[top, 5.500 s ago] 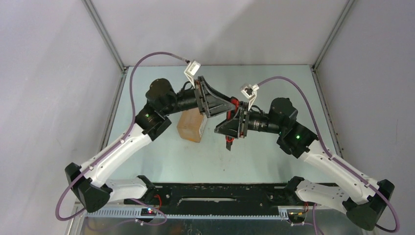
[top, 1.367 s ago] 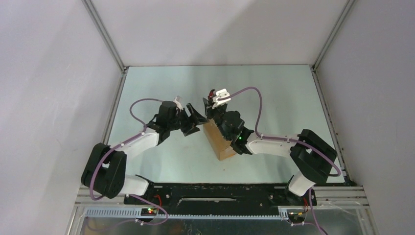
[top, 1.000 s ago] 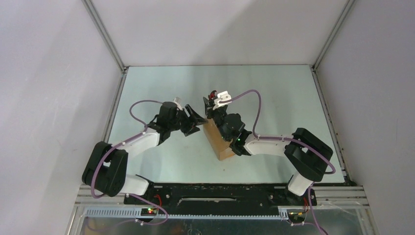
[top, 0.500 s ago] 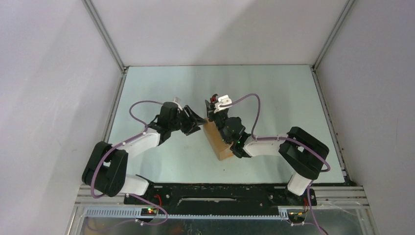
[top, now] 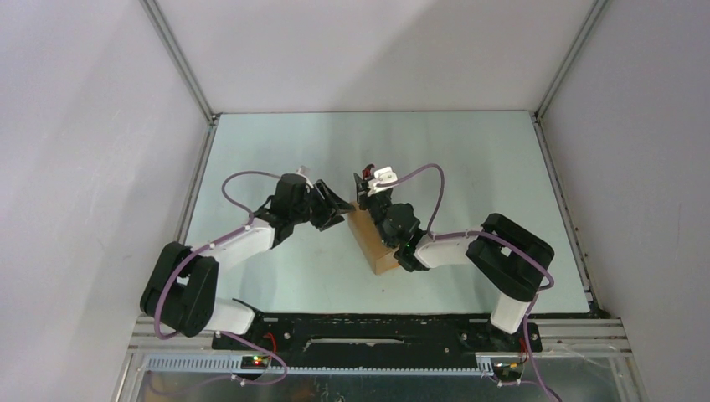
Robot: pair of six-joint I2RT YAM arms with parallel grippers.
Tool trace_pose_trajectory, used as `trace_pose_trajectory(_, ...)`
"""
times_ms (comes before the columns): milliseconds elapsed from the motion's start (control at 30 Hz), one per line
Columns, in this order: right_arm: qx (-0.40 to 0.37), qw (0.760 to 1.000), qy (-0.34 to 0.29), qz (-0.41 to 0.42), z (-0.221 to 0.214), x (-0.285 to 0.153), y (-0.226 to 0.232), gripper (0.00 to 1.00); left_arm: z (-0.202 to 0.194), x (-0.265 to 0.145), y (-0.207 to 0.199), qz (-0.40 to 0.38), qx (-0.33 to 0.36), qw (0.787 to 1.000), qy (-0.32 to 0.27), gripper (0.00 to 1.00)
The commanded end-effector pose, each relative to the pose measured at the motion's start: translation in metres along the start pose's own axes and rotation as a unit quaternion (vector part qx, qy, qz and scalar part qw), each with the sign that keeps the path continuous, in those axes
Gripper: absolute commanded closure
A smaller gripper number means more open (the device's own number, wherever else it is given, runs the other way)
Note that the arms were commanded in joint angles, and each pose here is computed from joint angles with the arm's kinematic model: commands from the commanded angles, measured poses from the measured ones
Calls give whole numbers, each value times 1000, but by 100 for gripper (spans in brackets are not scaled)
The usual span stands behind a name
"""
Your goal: Unpack the express box
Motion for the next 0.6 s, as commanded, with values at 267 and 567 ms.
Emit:
trace_pose_trajectory(267, 7, 999, -32, -6, 8, -5, -2, 100, 2, 4, 11, 48, -13, 999, -11, 46)
trace_pose_trajectory(567, 6, 1000, -19, 3, -4, -23, 1, 100, 4, 4, 16, 57, -38, 997, -29, 49)
Point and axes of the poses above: each gripper's point midway between its finger pads, its own x axis out along the fingers, its own y axis along the line the jaws close on, z = x × y, the point moved 1 cm from there along -x, back along the fingers, and after that the axes turned 7 degrees about -x, right-handed, at the moved point
